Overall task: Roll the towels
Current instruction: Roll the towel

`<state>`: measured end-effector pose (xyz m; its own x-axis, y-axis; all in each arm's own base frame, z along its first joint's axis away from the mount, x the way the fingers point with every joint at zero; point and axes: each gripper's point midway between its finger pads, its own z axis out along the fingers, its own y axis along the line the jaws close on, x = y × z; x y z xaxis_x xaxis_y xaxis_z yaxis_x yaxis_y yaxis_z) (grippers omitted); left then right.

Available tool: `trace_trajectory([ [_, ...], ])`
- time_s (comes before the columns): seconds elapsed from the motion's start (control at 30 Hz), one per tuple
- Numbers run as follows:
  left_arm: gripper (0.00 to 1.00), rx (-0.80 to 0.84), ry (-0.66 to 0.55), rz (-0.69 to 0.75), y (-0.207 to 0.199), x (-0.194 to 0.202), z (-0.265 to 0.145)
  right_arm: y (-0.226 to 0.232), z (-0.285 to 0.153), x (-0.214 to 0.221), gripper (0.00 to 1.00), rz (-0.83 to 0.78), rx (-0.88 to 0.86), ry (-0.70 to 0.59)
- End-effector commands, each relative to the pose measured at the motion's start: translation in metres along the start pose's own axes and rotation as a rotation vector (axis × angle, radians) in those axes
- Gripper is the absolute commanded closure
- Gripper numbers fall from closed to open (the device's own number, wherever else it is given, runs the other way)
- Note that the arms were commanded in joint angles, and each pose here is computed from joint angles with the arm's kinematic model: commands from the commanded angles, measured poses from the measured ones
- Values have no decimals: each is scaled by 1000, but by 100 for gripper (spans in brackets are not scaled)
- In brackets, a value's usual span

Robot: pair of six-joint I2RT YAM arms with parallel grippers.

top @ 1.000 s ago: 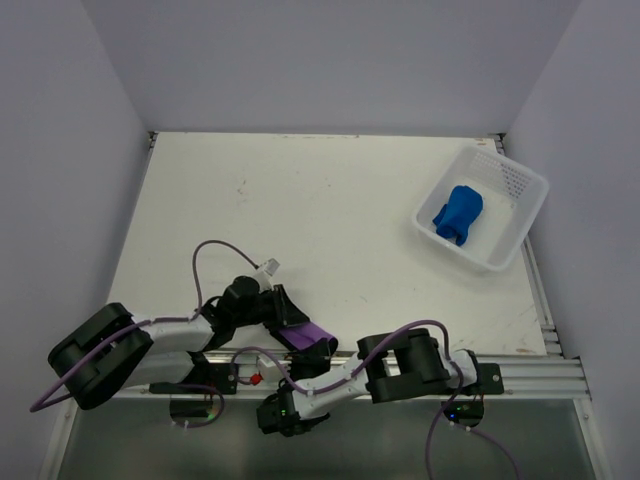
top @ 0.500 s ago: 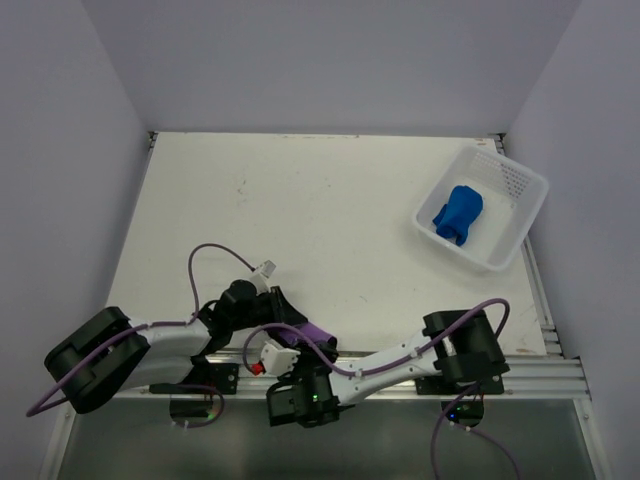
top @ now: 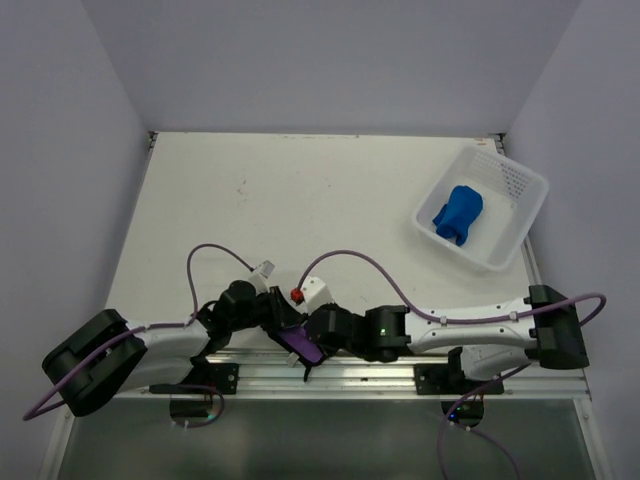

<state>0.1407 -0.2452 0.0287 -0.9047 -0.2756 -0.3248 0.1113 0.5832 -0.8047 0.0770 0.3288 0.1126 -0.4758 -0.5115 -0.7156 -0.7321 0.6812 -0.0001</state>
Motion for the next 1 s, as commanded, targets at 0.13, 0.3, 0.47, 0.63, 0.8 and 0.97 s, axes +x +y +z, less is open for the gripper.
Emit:
trace_trajectory([
  [0.13,76,-161,44,-19,52,26,-11,-8,18,-13,71,325,-125,36],
  [0.3,76,-172,51,-2,55,27,-13,-8,33,7,71,380,-163,90],
  [0.47,76,-169,55,3,54,28,-13,-14,45,31,69,372,-128,144],
  [0.63,76,-171,56,3,54,28,-13,-15,55,49,70,372,-118,187],
  [0.8,76,-174,59,5,55,28,-13,-26,62,69,71,352,-64,221],
  [0.97,76,-174,61,9,56,29,-14,-35,63,81,71,310,-20,248],
])
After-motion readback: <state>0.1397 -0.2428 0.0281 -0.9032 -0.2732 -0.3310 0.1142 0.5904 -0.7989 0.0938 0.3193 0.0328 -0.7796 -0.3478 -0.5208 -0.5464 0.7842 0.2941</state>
